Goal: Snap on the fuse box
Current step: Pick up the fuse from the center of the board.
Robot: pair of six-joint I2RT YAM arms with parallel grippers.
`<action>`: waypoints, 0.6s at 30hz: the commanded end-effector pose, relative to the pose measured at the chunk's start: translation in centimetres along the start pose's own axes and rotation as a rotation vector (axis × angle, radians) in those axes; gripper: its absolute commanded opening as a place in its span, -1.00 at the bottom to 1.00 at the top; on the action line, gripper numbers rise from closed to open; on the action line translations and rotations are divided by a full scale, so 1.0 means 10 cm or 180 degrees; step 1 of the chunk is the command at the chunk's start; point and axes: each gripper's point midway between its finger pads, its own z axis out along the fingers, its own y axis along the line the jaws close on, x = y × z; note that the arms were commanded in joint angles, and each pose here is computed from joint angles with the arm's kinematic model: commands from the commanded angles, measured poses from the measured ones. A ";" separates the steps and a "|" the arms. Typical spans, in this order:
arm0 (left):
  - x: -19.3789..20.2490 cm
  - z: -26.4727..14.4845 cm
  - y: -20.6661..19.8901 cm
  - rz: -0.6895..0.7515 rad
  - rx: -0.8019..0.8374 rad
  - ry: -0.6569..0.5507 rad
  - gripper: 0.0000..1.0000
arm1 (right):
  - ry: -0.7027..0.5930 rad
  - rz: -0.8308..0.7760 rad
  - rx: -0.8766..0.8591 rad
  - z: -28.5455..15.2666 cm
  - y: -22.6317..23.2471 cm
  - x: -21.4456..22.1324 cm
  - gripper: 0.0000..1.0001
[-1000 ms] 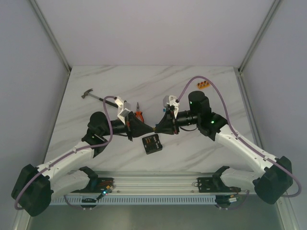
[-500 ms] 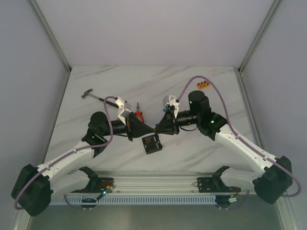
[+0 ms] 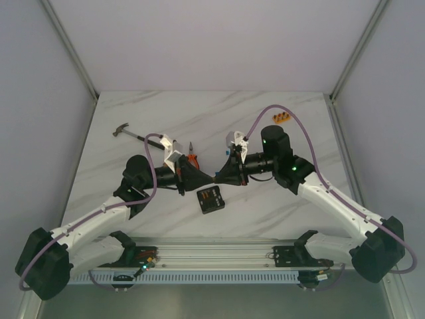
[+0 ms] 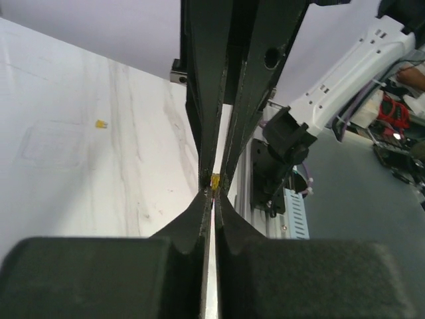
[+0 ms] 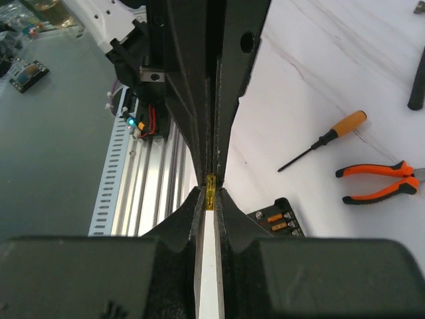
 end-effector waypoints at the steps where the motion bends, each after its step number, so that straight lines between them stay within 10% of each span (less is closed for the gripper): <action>1: -0.07 -0.04 0.24 -0.0059 -0.0489 -0.0169 -0.62 | -0.0062 0.0052 0.0153 -0.04 -0.02 -0.12 -1.00; 12: 0.35 -0.54 0.86 -0.0995 -0.2054 -0.0468 0.32 | 0.0386 0.0941 0.1522 0.07 -0.45 0.54 -1.00; 18: 0.76 -0.75 0.98 -0.1565 -0.2461 -0.0476 0.43 | 0.0639 0.1155 0.2224 0.16 -0.57 0.83 -1.00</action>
